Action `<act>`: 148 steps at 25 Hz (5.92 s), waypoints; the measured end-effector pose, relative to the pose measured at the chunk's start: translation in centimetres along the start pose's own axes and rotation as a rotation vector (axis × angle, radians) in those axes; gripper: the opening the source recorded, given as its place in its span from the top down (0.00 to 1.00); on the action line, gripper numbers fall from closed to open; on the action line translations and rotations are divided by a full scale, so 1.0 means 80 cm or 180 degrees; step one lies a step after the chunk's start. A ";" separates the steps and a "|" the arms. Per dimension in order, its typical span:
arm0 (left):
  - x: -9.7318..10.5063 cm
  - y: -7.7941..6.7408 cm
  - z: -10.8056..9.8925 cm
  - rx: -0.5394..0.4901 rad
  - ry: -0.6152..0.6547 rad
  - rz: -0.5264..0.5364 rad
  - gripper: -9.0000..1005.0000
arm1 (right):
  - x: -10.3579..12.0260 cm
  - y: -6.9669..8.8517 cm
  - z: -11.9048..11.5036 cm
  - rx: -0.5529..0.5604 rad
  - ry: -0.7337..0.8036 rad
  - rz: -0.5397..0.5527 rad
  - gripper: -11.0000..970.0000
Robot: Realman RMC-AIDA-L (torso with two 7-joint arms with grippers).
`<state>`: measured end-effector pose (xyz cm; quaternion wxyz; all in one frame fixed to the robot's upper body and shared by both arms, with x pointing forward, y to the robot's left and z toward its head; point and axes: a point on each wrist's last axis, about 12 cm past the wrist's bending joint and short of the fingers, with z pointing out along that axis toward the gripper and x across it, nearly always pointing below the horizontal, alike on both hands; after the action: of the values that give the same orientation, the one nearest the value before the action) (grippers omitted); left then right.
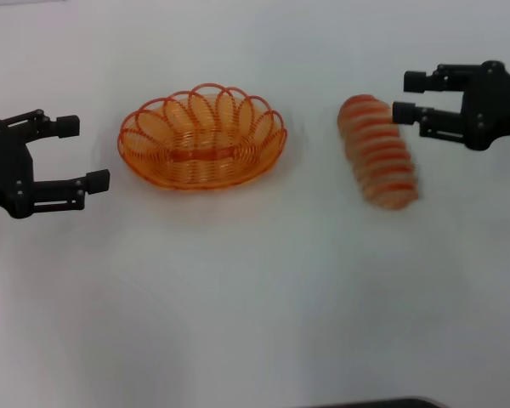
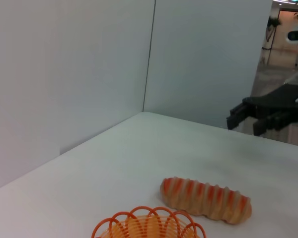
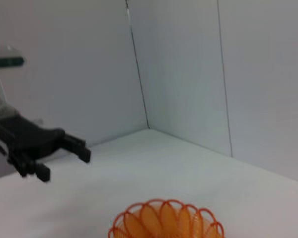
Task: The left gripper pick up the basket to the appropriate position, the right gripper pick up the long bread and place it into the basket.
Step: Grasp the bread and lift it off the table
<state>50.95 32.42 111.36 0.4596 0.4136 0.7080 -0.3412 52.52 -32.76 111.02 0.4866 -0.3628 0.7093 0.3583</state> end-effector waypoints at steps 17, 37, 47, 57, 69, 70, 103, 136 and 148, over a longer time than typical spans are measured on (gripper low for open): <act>-0.002 0.001 0.000 0.0018 0.0010 0.0017 0.11 | -0.076 -0.025 -0.025 -0.0228 0.0127 0.0267 0.45; -0.005 -0.002 0.016 0.0190 0.0030 0.0040 0.12 | -0.089 -0.050 -0.025 0.0104 0.0448 0.0538 0.43; -0.006 -0.007 0.021 0.0330 0.0057 0.0047 0.12 | -0.112 -0.064 0.010 0.0252 0.1164 0.0951 0.41; -0.001 -0.010 0.023 0.0371 0.0105 0.0010 0.12 | -0.126 -0.061 0.047 0.0290 0.1568 0.1253 0.40; -0.001 -0.010 0.024 0.0395 0.0134 0.0015 0.12 | -0.149 -0.058 0.082 0.0541 0.1885 0.1782 0.28; -0.001 -0.010 0.024 0.0393 0.0136 0.0016 0.12 | -0.152 -0.055 0.090 0.0582 0.2030 0.1785 0.24; -0.011 -0.008 0.025 0.0475 0.0131 0.0084 0.12 | -0.149 -0.057 0.129 0.1456 0.2581 0.2237 0.18; -0.007 -0.009 0.025 0.0460 0.0128 0.0069 0.12 | -0.115 -0.052 0.166 0.1395 0.2941 0.2029 0.18; -0.005 -0.011 0.024 0.0469 0.0126 0.0067 0.12 | -0.103 -0.049 0.174 0.1411 0.3058 0.1975 0.18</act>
<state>50.98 30.30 111.18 0.4174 0.4603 0.6856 -0.3793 64.08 -21.25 114.51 0.0493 -0.1505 0.9796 0.1236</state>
